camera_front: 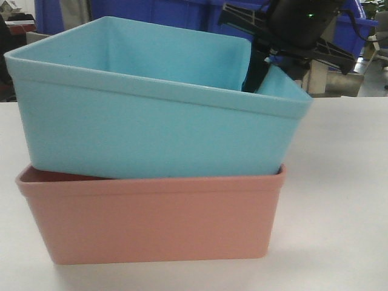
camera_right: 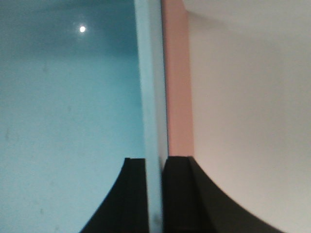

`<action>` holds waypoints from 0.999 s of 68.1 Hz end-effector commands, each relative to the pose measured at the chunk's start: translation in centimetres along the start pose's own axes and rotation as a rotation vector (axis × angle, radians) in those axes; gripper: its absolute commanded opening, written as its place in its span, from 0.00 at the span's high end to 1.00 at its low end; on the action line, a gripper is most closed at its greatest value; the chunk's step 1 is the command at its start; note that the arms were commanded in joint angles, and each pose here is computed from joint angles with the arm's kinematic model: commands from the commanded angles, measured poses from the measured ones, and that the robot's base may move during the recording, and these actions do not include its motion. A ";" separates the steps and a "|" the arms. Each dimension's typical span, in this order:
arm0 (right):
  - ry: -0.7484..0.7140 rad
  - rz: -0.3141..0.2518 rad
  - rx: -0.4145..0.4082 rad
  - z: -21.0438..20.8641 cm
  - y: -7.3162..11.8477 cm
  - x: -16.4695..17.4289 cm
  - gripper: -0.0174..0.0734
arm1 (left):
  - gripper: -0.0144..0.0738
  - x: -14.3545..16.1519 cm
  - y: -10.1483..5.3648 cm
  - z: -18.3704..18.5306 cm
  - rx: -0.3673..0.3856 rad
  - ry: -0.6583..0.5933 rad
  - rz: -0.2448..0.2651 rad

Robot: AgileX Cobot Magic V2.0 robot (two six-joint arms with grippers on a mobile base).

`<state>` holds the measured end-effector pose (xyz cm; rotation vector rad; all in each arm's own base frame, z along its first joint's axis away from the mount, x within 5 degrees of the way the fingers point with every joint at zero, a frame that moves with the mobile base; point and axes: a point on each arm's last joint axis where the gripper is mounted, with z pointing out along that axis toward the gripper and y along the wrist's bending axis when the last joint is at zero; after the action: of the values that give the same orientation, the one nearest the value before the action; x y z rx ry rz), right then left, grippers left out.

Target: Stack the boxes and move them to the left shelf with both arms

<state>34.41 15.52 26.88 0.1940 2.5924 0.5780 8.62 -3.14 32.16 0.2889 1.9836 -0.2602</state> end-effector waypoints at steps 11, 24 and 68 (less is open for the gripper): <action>-0.165 -0.044 -0.080 -3.0 1.6 -1.9 0.74 | 0.85 -1.6 -0.2 -0.5 0.017 -0.110 0.005; -0.170 -0.060 -0.082 -3.2 1.6 -2.0 0.57 | 0.85 -1.6 -0.2 -0.5 0.017 -0.110 0.005; -0.164 -0.238 -0.046 -9.2 3.8 -3.7 0.15 | 0.25 -6.9 -0.8 1.2 0.025 0.060 -0.026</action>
<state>34.62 15.39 33.54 -0.0295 2.5265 0.5026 11.01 -4.08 35.56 0.2975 2.0856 -0.2472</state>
